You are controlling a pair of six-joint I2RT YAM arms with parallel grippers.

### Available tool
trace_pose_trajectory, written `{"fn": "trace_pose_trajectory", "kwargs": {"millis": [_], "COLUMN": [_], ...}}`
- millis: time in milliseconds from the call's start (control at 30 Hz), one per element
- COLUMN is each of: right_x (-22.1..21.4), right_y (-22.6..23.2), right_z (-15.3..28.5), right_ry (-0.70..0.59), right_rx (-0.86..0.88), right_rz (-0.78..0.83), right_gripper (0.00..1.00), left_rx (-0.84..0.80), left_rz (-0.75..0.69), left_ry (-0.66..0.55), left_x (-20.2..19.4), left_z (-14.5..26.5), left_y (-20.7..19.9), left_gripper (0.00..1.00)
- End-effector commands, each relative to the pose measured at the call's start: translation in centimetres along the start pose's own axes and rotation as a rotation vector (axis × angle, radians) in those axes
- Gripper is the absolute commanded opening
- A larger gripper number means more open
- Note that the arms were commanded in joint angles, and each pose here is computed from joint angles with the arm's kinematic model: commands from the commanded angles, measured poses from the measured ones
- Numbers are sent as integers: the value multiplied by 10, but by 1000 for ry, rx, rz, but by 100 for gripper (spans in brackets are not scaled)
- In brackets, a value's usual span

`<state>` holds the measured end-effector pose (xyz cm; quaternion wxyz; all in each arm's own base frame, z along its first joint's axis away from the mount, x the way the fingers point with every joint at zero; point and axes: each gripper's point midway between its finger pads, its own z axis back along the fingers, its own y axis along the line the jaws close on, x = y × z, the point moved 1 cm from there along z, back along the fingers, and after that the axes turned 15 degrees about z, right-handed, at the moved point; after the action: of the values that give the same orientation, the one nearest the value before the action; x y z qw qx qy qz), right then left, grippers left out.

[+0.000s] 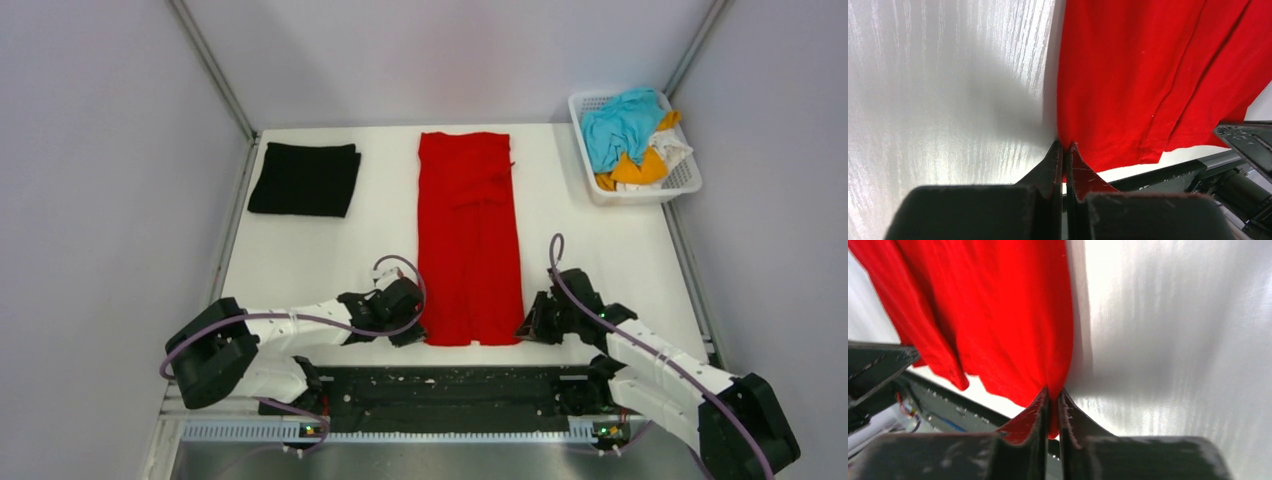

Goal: Fold and stack the t-shirts
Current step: Grab the bottom of the folded rectangular tshirt with both arms, then fold the folded rectangular tshirt in 1/3 of the way

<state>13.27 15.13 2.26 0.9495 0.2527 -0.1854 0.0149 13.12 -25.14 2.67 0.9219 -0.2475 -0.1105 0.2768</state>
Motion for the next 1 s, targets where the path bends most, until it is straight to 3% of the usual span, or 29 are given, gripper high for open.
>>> {"fn": "trace_pose_trajectory", "kwargs": {"millis": [0, 33, 200, 400, 633, 967], "right_x": [-43, -50, -72, -73, -14, 119], "right_y": [-19, -19, -18, 8, 42, 75], "right_z": [-4, -2, 22, 44, 51, 42], "right_ry": [120, 138, 171, 158, 12, -220], "right_rx": [-33, -22, -14, 114, 184, 82], "right_rz": [-31, -40, -78, -123, -48, 98], "right_gripper": [5, 0, 0, 0, 0, 0], "left_rx": [113, 115, 130, 77, -39, -142], "left_rz": [14, 25, 29, -22, -111, -132], "left_ry": [-2, 10, 54, 122, 73, -9], "left_x": [-2, -5, -26, -41, -18, 74], "left_z": [-1, 1, 18, 34, 42, 37], "left_y": [33, 35, 48, 29, -33, -114], "left_gripper": [0, 0, 0, 0, 0, 0]}}
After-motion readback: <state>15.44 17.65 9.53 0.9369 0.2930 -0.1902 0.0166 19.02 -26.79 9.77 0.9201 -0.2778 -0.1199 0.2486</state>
